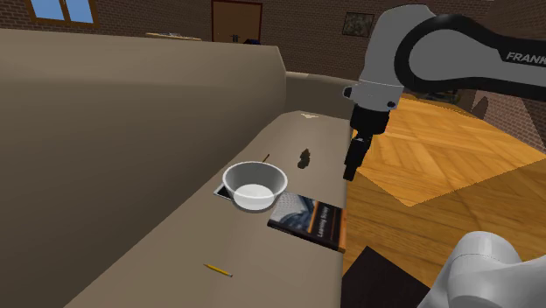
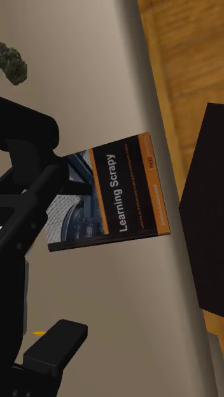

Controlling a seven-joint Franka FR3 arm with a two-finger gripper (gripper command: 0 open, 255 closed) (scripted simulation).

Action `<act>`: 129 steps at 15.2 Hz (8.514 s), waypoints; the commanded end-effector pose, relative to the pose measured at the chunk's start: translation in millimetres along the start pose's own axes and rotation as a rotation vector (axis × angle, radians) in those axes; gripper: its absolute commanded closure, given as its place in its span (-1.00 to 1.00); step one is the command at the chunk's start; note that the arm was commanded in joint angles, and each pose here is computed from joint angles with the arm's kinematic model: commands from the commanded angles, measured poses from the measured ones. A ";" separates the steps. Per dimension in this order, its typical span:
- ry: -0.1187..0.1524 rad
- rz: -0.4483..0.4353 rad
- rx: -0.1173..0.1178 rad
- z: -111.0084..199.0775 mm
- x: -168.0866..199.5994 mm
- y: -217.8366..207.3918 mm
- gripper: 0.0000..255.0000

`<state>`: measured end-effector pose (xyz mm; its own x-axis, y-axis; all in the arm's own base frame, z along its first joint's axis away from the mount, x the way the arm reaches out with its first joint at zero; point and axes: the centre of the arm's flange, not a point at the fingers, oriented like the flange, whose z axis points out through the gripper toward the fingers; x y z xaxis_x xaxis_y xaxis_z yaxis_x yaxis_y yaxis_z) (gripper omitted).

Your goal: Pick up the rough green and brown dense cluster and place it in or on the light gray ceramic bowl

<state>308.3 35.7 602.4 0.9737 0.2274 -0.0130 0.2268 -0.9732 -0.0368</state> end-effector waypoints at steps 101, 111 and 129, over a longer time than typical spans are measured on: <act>0.009 0.146 -0.018 119.8 184.7 222.2 1.00; 0.009 0.146 -0.018 67.0 184.0 220.3 1.00; 0.009 0.146 -0.018 36.8 236.9 70.0 1.00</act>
<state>551.6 10.4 558.8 0.9964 0.0843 -0.0084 0.0842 -0.9963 -0.0165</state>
